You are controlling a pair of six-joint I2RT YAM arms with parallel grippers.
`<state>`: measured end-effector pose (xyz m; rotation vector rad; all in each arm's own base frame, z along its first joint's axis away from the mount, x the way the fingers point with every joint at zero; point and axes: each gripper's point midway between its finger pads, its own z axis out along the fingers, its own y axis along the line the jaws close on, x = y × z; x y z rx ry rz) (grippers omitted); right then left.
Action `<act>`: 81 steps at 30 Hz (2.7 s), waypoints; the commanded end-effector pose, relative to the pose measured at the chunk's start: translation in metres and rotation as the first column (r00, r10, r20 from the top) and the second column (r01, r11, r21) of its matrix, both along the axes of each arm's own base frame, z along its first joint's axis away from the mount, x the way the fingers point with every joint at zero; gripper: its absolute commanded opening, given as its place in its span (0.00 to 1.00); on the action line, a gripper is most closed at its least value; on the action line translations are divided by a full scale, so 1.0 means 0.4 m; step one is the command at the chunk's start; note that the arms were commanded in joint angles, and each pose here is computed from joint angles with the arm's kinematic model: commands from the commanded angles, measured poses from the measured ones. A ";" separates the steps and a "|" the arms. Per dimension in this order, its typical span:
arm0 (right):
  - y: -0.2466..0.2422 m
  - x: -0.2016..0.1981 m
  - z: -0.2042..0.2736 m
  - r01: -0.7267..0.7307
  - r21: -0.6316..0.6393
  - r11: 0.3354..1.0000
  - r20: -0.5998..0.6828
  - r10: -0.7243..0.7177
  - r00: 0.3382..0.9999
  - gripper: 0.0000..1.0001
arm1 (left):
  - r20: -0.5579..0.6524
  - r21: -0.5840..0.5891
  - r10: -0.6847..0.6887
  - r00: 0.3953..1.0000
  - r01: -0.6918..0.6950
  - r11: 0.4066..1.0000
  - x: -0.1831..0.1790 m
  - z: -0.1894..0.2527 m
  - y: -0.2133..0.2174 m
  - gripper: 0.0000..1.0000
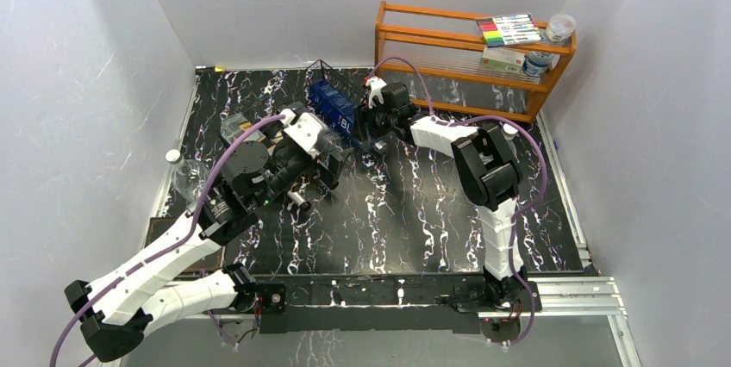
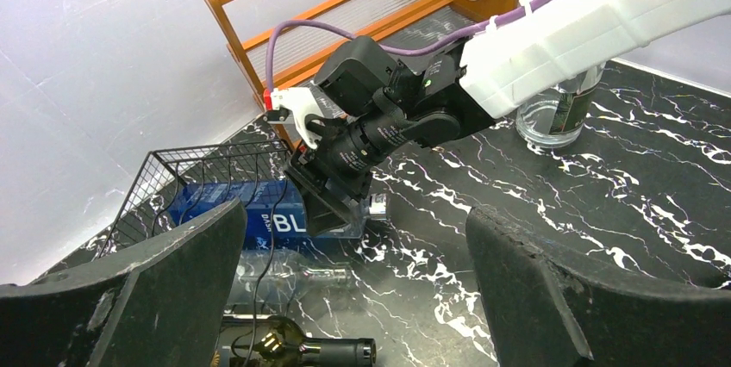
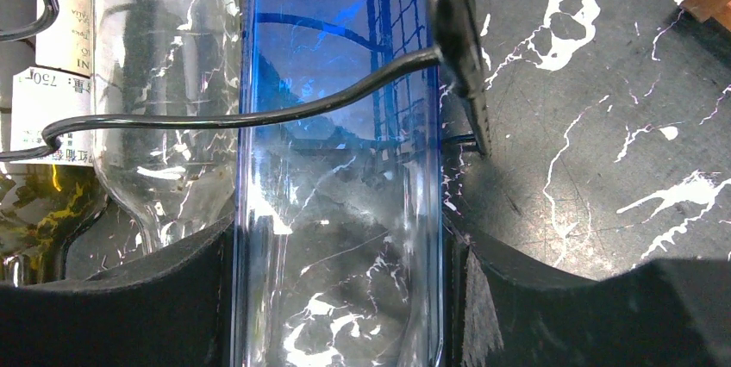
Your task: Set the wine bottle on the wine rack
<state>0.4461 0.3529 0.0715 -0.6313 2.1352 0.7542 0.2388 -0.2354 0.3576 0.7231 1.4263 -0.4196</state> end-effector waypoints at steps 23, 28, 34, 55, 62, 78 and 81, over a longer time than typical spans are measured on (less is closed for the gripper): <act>-0.058 0.015 0.371 0.101 0.105 0.989 0.262 -0.125 0.957 0.98 | 0.040 -0.054 -0.001 0.999 0.003 0.999 -0.019 0.070 0.019 0.98; -0.182 -0.034 0.490 0.265 0.075 0.961 0.265 -0.276 0.924 0.96 | 0.023 -0.058 0.016 1.000 -0.015 0.998 -0.014 0.058 0.023 0.98; -0.450 -0.082 0.624 0.613 0.035 0.789 0.255 -0.600 0.758 0.96 | -0.067 -0.074 -0.026 0.997 0.021 0.997 -0.027 0.019 -0.002 0.98; -0.905 -0.295 0.502 0.903 -0.202 0.379 0.151 -0.899 0.411 0.98 | -0.380 0.024 -0.040 0.924 0.053 0.998 0.013 -0.223 -0.121 0.98; -0.838 -0.307 0.395 0.814 -0.265 0.516 0.028 -0.840 0.542 0.90 | -0.388 0.048 -0.069 0.919 0.095 0.994 0.023 -0.231 -0.154 0.98; -0.884 -0.306 0.359 0.819 -0.363 0.445 0.083 -0.860 0.504 0.45 | -0.359 0.068 -0.059 0.931 0.089 0.994 0.037 -0.214 -0.155 0.98; -0.896 -0.306 0.363 0.821 -0.378 0.428 0.106 -0.861 0.498 0.48 | -0.354 0.069 -0.052 0.934 0.082 0.994 0.038 -0.209 -0.150 0.98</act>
